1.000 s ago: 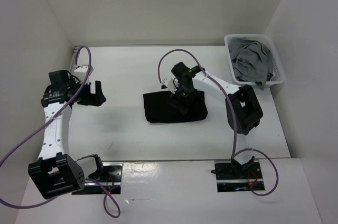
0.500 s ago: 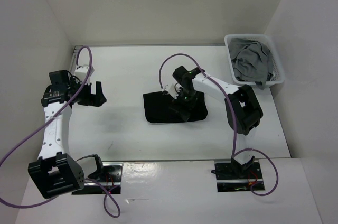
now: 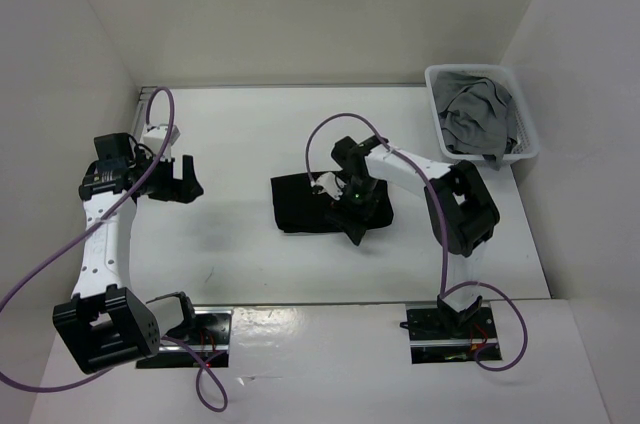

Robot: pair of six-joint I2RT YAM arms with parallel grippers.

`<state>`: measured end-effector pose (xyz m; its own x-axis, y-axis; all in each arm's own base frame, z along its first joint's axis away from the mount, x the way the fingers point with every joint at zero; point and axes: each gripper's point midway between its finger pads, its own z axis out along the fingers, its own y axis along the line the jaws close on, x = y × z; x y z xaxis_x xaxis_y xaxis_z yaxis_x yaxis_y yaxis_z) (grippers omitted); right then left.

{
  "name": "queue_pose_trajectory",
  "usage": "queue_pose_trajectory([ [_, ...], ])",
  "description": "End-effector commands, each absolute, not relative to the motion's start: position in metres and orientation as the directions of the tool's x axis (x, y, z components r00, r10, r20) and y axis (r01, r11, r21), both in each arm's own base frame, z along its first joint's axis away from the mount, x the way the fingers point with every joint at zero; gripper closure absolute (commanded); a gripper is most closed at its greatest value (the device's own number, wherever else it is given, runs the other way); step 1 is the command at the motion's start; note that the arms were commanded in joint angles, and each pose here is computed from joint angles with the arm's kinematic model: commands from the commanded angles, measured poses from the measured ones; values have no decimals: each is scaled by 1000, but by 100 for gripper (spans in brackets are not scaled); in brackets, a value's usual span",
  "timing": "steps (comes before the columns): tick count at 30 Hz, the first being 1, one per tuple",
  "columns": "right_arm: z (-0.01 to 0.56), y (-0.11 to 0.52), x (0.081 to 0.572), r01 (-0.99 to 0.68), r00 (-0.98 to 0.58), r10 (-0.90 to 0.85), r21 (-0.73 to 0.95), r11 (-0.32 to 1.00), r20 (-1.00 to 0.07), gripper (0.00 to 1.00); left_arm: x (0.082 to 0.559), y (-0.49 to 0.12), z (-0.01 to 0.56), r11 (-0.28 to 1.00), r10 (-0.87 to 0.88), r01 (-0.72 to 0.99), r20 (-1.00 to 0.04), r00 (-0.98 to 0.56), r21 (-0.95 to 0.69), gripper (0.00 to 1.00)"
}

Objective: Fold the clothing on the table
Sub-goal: Fold the skirt

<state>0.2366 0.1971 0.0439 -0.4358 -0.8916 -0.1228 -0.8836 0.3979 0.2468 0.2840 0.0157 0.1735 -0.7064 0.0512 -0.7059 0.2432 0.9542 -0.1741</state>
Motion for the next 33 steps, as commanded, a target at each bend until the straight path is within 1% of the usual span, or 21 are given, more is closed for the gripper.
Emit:
queue_pose_trajectory([
  [1, 55, 194, 220, -873, -442, -887, 288, 393, -132, 1, 285, 12, 178, 941, 73, 287, -723, -687, -178, 1],
  [8, 37, 186, 205, -849, -466, -881, 324, 417, -85, 1, 285, 12, 178, 941, 73, 287, -723, -687, -178, 1],
  [9, 32, 185, 199, -847, -459, -886, 334, 414, -65, 1, 285, 12, 178, 941, 73, 287, -723, -687, -178, 1],
  [12, 35, 186, 199, -845, -466, -882, 331, 420, -70, 1, 284, 9, 178, 934, 78, 303, -723, -687, -188, 1],
  [15, 59, 193, 209, -857, -470, -874, 303, 418, -124, 1, 282, 5, 188, 926, 89, 330, -744, -663, -182, 1],
  [16, 82, 202, 222, -876, -459, -866, 263, 404, -197, 1, 282, 1, 192, 922, 98, 341, -745, -660, -181, 1],
  [17, 97, 204, 224, -881, -455, -863, 251, 401, -218, 1, 282, -5, 192, 914, 113, 362, -745, -658, -181, 1],
  [18, 119, 212, 236, -895, -440, -853, 215, 391, -281, 1, 284, -10, 197, 906, 124, 383, -755, -644, -178, 1],
  [20, 148, 219, 244, -901, -434, -828, 173, 397, -356, 1, 287, -23, 197, 884, 148, 426, -751, -644, -191, 1],
  [21, 160, 214, 263, -883, -463, -786, 135, 450, -409, 1, 292, -39, 184, 850, 182, 476, -722, -668, -226, 1],
  [22, 160, 209, 267, -866, -492, -769, 141, 480, -408, 1, 292, -41, 185, 845, 181, 482, -724, -666, -233, 1],
  [23, 156, 206, 273, -848, -519, -747, 143, 510, -415, 1, 295, -47, 168, 832, 188, 484, -683, -706, -272, 1],
  [25, 138, 192, 289, -784, -602, -679, 150, 603, -420, 1, 300, -65, 159, 794, 240, 534, -658, -714, -290, 1],
  [26, 124, 189, 294, -760, -628, -651, 155, 631, -426, 1, 305, -71, 146, 782, 253, 538, -629, -735, -315, 1],
  [28, 107, 178, 300, -698, -690, -602, 148, 701, -403, 1, 313, -88, 138, 746, 290, 576, -615, -734, -336, 1],
  [29, 92, 174, 297, -675, -716, -592, 152, 722, -369, 1, 320, -94, 137, 736, 302, 593, -626, -719, -327, 1],
  [31, 80, 166, 307, -630, -747, -560, 112, 768, -358, 1, 331, -110, 131, 720, 319, 606, -614, -722, -338, 1],
  [33, 69, 166, 309, -608, -768, -546, 115, 785, -334, 1, 340, -121, 126, 705, 333, 620, -611, -718, -344, 1],
])
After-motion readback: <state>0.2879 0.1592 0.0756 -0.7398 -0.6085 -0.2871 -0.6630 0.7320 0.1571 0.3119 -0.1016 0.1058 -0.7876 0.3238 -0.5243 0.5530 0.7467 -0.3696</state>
